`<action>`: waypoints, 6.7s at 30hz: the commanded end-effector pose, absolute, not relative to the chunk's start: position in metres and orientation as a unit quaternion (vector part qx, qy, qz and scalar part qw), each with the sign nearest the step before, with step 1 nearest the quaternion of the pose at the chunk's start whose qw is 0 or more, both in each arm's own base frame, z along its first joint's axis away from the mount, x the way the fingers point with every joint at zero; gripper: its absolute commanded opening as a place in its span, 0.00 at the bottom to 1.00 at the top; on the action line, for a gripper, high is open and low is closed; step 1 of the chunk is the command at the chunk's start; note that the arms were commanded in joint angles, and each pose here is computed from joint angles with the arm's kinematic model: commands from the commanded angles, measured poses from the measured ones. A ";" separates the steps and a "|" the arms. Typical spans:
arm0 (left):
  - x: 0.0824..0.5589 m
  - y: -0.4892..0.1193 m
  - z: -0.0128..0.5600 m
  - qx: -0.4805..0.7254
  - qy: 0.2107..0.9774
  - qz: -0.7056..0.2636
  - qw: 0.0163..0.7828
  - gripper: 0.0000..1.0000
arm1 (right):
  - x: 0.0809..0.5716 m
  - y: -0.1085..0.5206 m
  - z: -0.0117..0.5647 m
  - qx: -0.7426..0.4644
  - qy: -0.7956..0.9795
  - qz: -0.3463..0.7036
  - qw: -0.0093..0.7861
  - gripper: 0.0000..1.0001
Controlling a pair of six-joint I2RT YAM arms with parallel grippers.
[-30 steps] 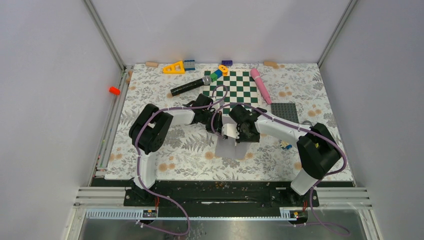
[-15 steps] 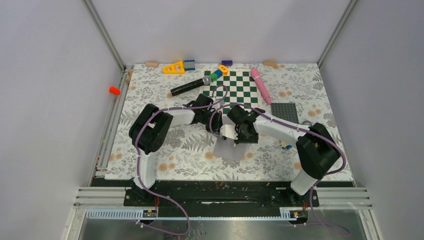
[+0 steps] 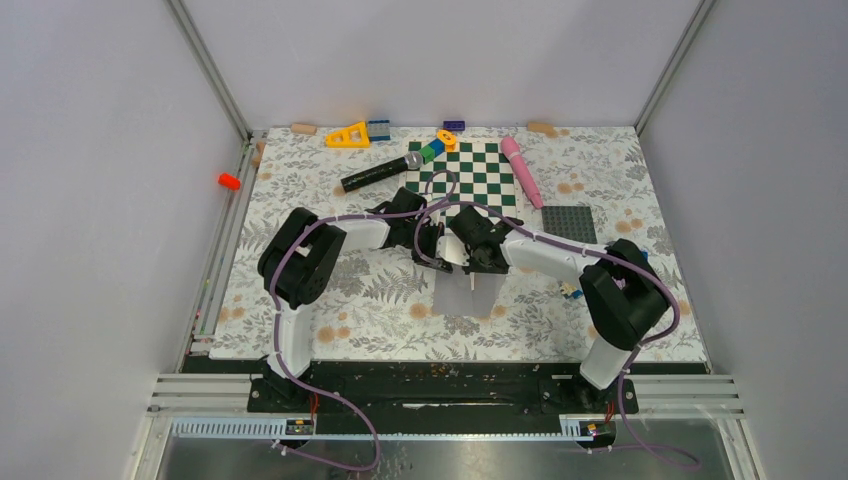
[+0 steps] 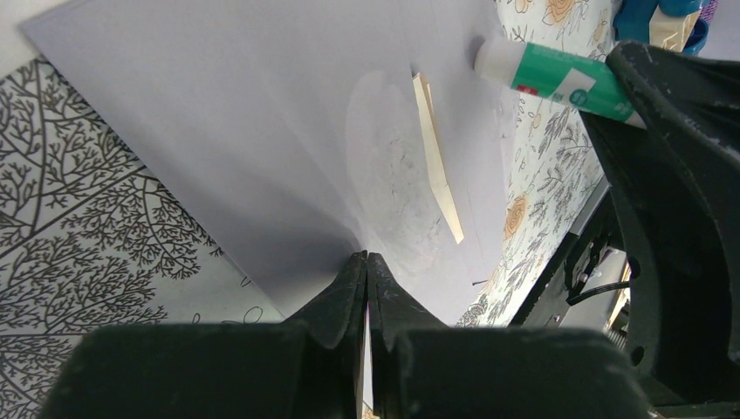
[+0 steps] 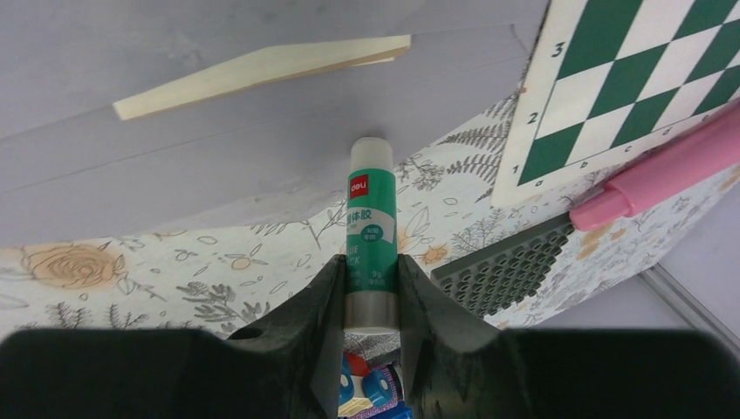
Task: Place the letter into the envelope and seal it
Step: Paint the envelope at the center of the board, then place the solid glue at the center of the board.
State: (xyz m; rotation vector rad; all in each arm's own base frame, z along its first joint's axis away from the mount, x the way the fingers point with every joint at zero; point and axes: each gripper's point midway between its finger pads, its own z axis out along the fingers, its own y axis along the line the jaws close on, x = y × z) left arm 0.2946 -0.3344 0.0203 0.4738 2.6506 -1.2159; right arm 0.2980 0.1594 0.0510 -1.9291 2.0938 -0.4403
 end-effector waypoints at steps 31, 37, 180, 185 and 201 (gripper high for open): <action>0.291 -0.314 -0.009 0.162 0.921 -0.341 0.099 0.00 | 0.247 0.154 0.046 -0.704 0.702 -0.082 0.073 0.00; 0.291 -0.315 -0.010 0.162 0.921 -0.341 0.098 0.00 | 0.265 0.148 0.047 -0.692 0.705 -0.124 0.091 0.00; 0.201 -0.358 0.203 0.408 0.615 -0.651 0.175 0.62 | 0.191 0.242 0.177 -0.441 0.708 0.547 0.068 0.00; 0.204 -0.357 0.198 0.406 0.624 -0.643 0.182 0.67 | 0.193 0.241 0.181 -0.429 0.706 0.558 0.073 0.00; 0.199 -0.358 0.190 0.421 0.629 -0.630 0.174 0.38 | 0.208 0.234 0.184 -0.405 0.714 0.563 0.091 0.00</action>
